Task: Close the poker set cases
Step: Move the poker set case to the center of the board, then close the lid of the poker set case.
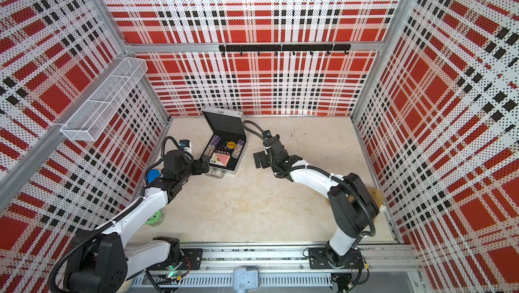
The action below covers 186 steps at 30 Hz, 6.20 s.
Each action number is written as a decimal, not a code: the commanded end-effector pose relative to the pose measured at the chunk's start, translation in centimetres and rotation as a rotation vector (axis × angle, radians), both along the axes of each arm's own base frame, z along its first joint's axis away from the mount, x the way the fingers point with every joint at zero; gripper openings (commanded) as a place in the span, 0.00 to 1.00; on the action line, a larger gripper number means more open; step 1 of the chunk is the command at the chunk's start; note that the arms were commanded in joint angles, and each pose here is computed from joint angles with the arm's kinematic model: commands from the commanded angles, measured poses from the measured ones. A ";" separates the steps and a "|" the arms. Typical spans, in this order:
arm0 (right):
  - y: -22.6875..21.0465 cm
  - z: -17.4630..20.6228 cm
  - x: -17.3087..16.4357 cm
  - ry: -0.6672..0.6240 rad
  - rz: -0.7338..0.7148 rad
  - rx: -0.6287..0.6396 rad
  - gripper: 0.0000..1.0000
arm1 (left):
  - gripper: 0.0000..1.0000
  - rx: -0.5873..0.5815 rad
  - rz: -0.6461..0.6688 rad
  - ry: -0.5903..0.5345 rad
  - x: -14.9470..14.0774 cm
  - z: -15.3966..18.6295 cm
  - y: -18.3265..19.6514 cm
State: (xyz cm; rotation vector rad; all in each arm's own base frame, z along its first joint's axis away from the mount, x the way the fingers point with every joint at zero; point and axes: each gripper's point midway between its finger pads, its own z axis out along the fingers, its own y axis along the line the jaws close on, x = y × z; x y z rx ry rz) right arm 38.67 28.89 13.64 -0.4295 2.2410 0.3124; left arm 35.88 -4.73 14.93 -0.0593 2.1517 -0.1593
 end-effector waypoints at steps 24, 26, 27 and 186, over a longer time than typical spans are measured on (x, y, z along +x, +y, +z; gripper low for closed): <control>9.6 -7.8 2.2 0.307 -0.032 0.003 0.92 | 0.99 -0.065 0.017 0.101 -2.1 -2.4 0.6; 9.8 -8.2 2.6 0.316 -0.037 -0.013 0.92 | 1.00 -0.070 0.020 0.102 -2.0 -2.4 0.6; 9.8 -8.5 2.6 0.321 -0.042 -0.024 0.92 | 1.00 -0.069 0.019 0.105 -2.0 -2.5 0.7; -5.7 11.1 2.6 0.444 -0.060 0.418 0.35 | 0.99 -0.246 -0.214 0.259 -4.7 -2.8 -5.8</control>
